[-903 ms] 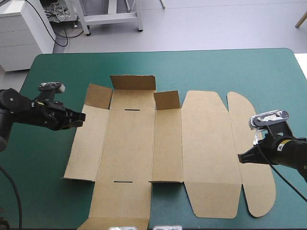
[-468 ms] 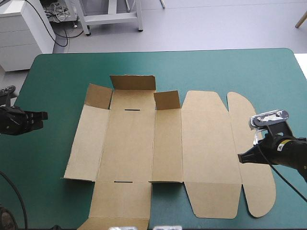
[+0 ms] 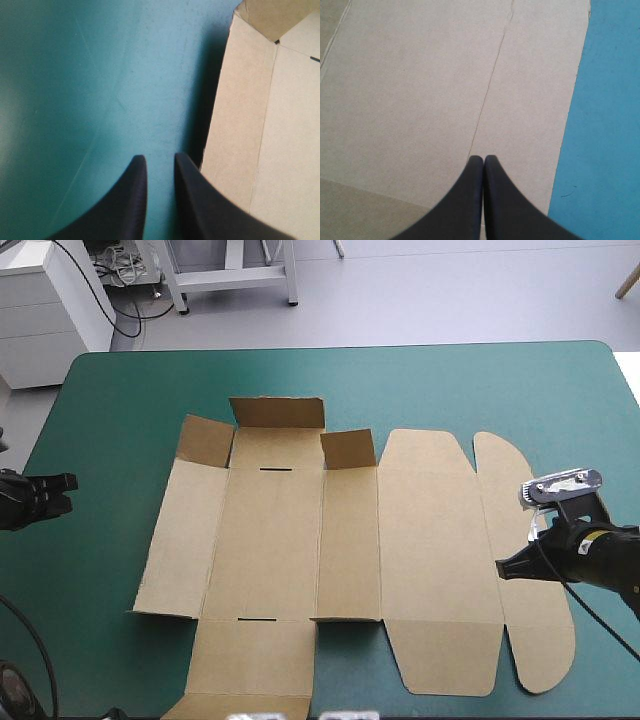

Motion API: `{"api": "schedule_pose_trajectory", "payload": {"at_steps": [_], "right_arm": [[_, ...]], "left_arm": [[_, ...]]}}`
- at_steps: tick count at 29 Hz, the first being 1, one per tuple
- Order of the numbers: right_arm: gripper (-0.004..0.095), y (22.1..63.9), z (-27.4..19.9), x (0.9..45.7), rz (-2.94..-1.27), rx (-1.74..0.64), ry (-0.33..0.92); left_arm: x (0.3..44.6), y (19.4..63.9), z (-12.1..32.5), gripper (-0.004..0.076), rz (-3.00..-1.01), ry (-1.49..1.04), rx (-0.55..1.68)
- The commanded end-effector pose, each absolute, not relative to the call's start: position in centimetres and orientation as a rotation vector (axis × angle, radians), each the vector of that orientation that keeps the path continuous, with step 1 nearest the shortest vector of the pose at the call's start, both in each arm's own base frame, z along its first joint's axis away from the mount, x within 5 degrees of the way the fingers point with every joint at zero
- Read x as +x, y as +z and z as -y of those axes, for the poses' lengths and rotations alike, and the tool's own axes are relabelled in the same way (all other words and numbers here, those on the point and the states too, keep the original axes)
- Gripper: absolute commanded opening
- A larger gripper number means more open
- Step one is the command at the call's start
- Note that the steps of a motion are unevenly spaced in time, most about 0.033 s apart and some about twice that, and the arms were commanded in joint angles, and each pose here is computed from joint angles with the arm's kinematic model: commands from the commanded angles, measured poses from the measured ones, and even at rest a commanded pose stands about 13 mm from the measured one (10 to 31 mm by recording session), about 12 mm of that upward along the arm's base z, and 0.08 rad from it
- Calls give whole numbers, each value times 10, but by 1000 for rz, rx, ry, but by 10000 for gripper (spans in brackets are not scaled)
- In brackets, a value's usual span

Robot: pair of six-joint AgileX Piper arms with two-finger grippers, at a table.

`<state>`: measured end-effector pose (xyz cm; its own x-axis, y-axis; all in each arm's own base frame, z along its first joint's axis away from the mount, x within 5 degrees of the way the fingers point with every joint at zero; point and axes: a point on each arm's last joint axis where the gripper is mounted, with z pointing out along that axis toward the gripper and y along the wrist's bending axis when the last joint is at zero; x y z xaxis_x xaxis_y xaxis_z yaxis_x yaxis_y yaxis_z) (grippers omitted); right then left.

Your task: Fold the box

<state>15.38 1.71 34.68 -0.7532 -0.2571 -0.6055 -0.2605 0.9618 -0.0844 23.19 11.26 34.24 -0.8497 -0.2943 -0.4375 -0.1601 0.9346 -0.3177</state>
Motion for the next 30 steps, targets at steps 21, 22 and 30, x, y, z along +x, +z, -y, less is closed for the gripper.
{"api": "schedule_pose_trajectory", "payload": {"at_steps": [21, 22, 30], "right_arm": [[-16, 358, -16, 154, -2386, -350, -6], [-16, 358, -16, 154, -2386, -350, -6], [-16, 358, -16, 154, -2386, -350, -6]], "left_arm": [[252, 258, -104, 715, -2686, -883, -365], [250, 255, -103, 715, -2695, -889, -352], [254, 242, -80, 715, -2716, -904, -206]]}}
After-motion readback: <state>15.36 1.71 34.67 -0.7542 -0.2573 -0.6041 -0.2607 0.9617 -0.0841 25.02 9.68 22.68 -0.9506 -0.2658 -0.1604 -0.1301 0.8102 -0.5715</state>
